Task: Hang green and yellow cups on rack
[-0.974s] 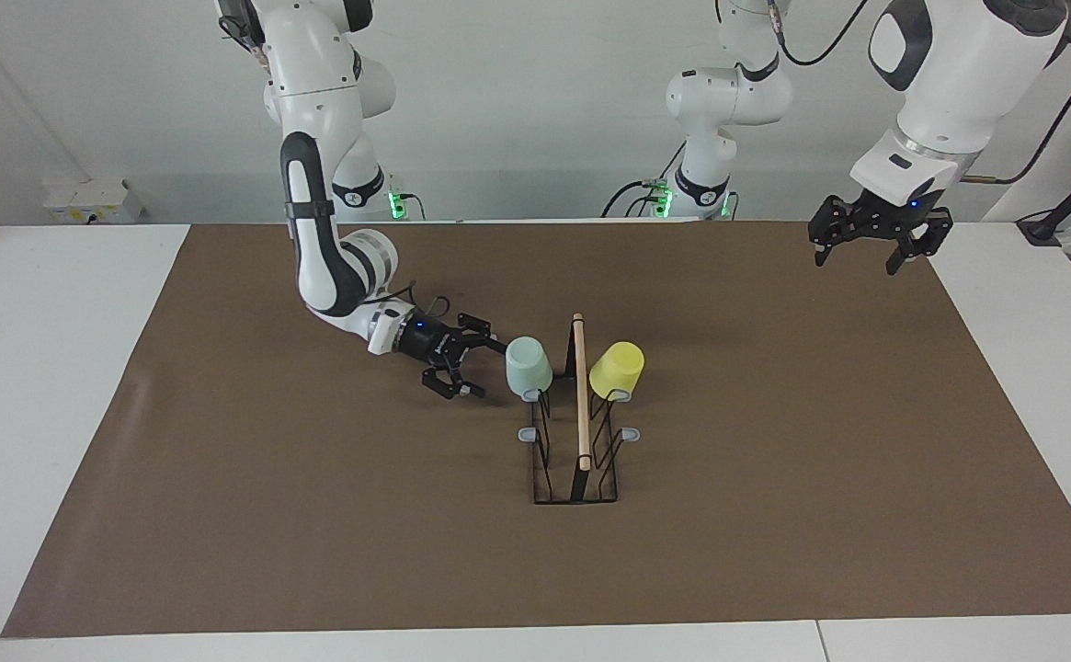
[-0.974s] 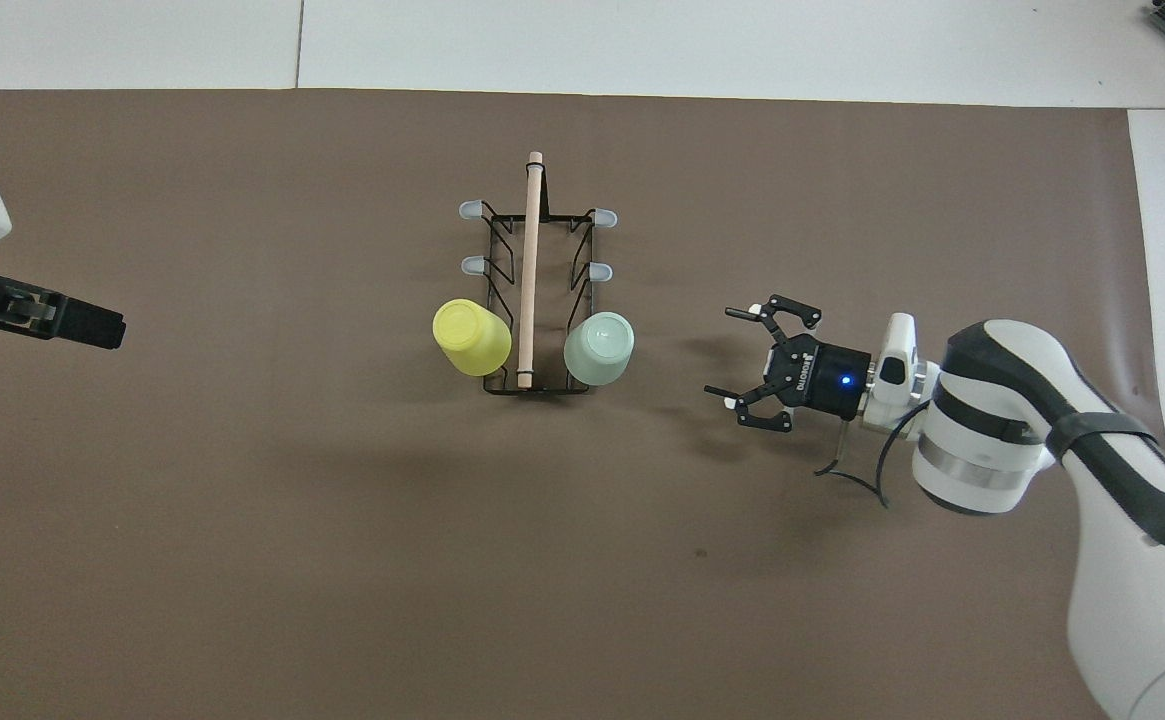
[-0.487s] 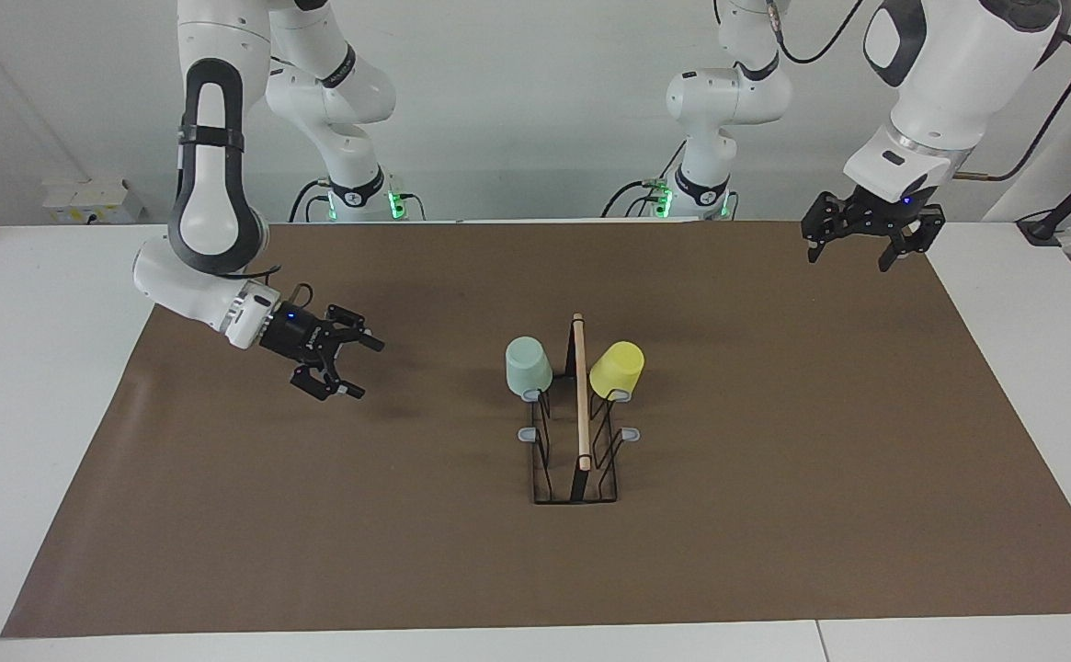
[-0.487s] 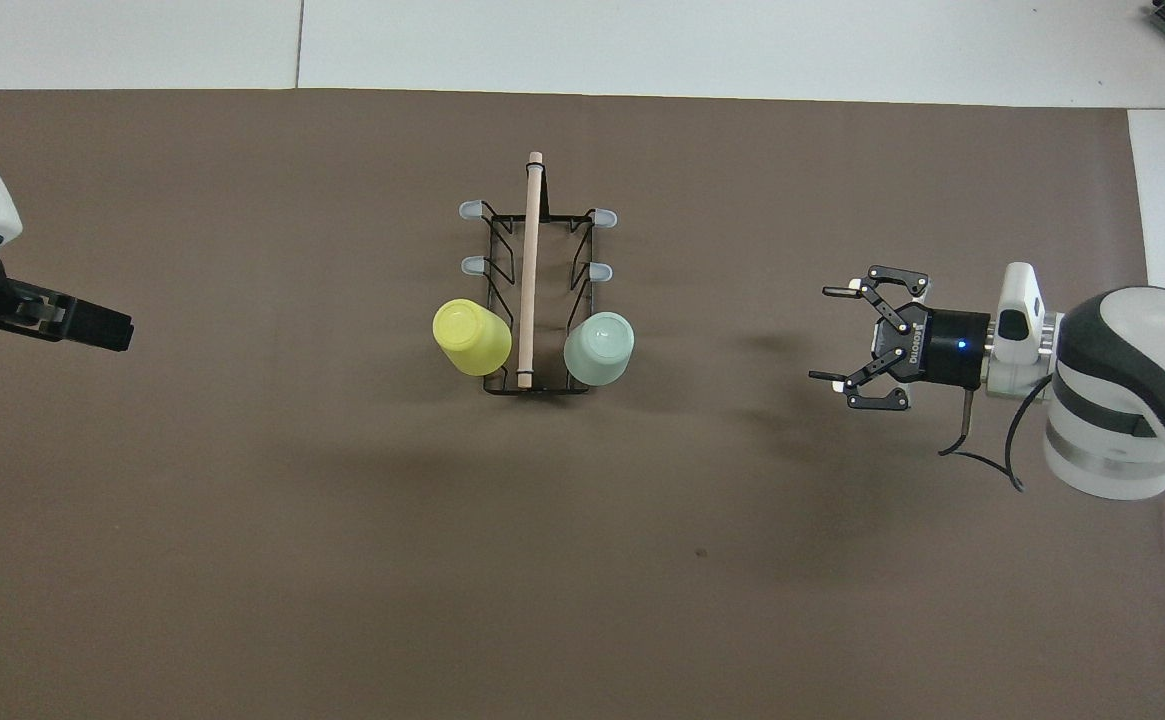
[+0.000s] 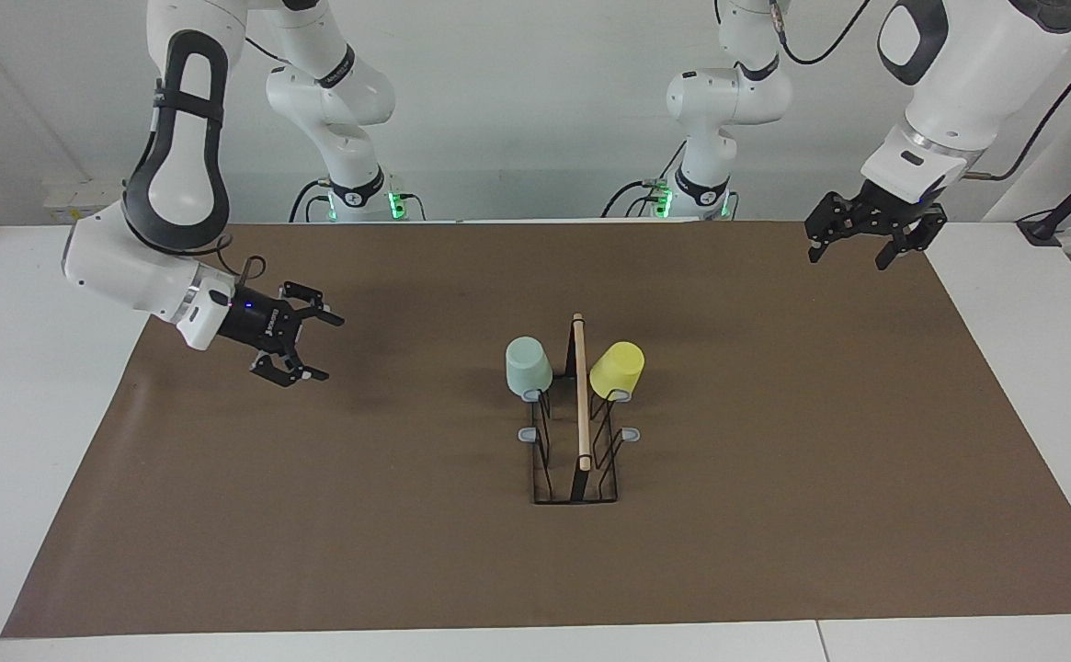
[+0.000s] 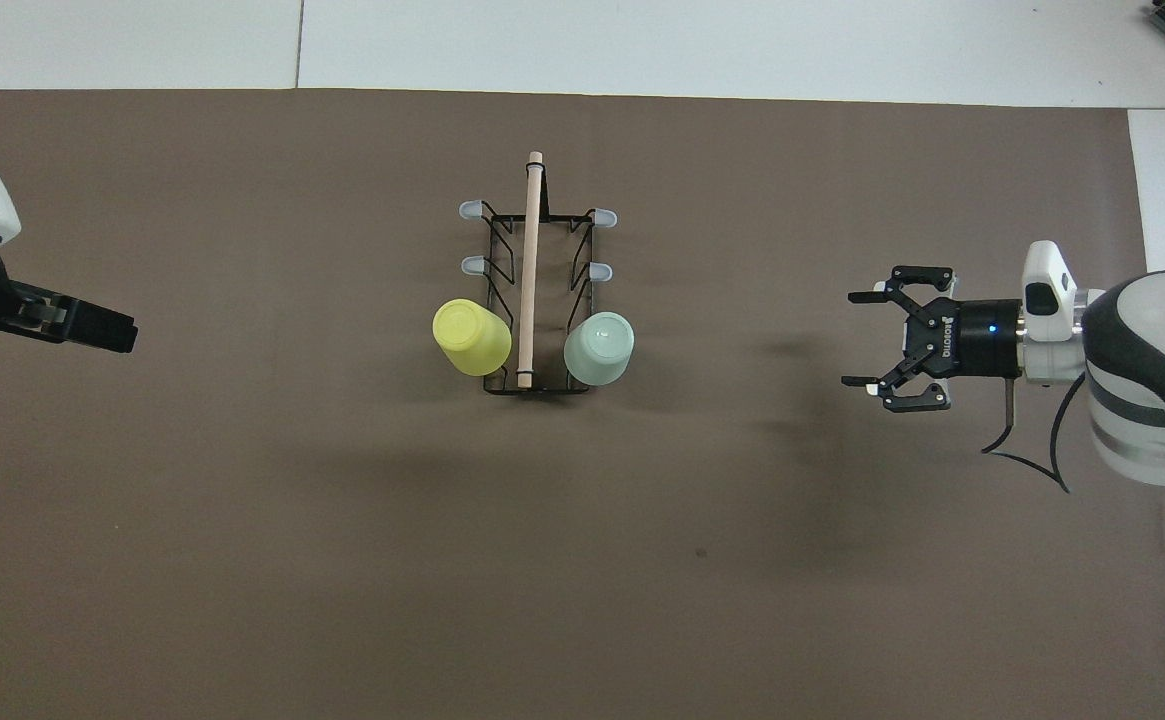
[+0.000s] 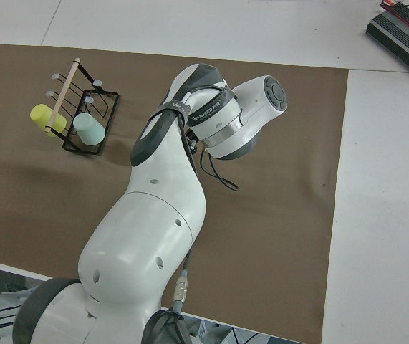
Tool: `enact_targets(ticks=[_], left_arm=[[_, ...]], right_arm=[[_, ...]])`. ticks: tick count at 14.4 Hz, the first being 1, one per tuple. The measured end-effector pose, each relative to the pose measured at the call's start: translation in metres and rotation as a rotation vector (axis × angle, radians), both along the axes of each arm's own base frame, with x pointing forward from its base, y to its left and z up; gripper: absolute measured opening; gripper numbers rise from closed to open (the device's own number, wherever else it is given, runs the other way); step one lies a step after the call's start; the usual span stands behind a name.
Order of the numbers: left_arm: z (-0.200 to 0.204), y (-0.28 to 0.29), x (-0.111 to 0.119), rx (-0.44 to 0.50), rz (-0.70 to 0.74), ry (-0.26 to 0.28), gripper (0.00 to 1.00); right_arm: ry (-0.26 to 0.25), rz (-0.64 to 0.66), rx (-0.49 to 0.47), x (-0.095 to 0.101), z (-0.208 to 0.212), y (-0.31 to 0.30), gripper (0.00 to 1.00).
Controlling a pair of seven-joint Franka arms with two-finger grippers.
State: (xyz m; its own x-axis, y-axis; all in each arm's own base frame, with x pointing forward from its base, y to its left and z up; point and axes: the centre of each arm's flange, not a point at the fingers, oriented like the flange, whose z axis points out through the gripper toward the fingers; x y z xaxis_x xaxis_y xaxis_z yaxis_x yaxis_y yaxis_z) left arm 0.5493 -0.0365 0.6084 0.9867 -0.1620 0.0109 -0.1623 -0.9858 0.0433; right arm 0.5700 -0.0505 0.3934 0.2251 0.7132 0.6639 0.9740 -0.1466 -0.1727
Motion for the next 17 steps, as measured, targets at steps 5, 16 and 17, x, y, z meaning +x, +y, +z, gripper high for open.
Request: enact_targets(ticks=[5, 16, 17], left_arm=[[0.0, -0.005, -0.001, 0.001, 0.01, 0.006, 1.0], [0.0, -0.009, -0.002, 0.033, 0.0, 0.004, 1.0], [0.001, -0.009, -0.002, 0.033, 0.001, 0.003, 1.0]], right_arm=[[0.124, -0.103, -0.389, -0.009, 0.085, -0.001, 1.0], [0.404, -0.727, -0.648, -0.026, 0.137, -0.009, 1.0], [0.432, -0.802, -0.654, -0.025, 0.143, -0.002, 1.0]])
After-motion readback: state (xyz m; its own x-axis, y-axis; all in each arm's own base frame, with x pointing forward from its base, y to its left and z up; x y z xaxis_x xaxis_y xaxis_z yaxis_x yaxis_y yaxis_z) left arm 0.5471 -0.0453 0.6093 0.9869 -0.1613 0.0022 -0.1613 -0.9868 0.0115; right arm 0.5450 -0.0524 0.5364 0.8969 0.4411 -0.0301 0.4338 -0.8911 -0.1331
